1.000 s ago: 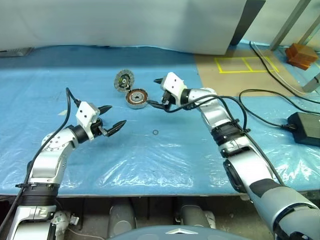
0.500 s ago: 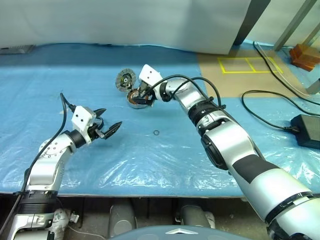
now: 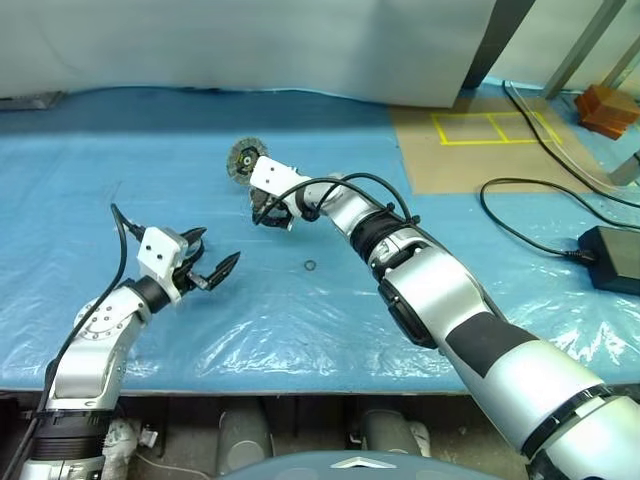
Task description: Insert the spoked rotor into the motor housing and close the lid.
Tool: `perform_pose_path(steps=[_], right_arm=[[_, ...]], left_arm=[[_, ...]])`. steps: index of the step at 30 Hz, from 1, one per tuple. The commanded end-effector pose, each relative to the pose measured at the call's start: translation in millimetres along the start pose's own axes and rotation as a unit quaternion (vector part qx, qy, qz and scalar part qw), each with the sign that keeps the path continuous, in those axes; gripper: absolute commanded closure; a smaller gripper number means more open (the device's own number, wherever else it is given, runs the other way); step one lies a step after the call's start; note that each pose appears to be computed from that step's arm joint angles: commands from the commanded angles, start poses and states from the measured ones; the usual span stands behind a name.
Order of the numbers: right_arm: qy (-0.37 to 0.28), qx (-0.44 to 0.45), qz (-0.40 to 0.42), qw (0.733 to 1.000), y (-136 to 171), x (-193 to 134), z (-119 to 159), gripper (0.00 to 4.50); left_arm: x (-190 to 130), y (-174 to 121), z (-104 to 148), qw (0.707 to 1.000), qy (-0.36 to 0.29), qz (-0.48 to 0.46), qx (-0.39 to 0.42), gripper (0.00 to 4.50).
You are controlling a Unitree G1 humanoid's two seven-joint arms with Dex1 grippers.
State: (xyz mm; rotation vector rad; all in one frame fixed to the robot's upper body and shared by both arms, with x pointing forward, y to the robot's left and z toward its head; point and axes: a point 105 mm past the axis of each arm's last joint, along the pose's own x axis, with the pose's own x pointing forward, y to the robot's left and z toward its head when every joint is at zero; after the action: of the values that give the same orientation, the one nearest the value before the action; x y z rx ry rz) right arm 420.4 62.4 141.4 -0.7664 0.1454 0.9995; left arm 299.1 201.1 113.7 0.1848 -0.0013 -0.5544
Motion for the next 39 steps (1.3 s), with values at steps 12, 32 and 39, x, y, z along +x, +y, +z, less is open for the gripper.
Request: perform_pose_path(steps=[12, 32, 39], right_arm=[[0.062, 0.066, -0.005, 0.996, 12.9, 5.6, -27.4, 0.03], [0.066, 0.037, 0.039, 0.996, 20.8, 4.6, -26.3, 4.48], [0.036, 0.069, 0.107, 0.991, 25.0, -1.2, -6.0, 4.48]], left_arm=[[-2.0, -8.8, 16.0, 1.0, -0.017, 0.01, 0.015, 0.0], [0.9, -0.5, 7.7, 1.0, -0.013, 0.023, 0.014, 0.0], [1.5, -1.0, 6.5, 1.0, -0.013, 0.022, 0.015, 0.0]])
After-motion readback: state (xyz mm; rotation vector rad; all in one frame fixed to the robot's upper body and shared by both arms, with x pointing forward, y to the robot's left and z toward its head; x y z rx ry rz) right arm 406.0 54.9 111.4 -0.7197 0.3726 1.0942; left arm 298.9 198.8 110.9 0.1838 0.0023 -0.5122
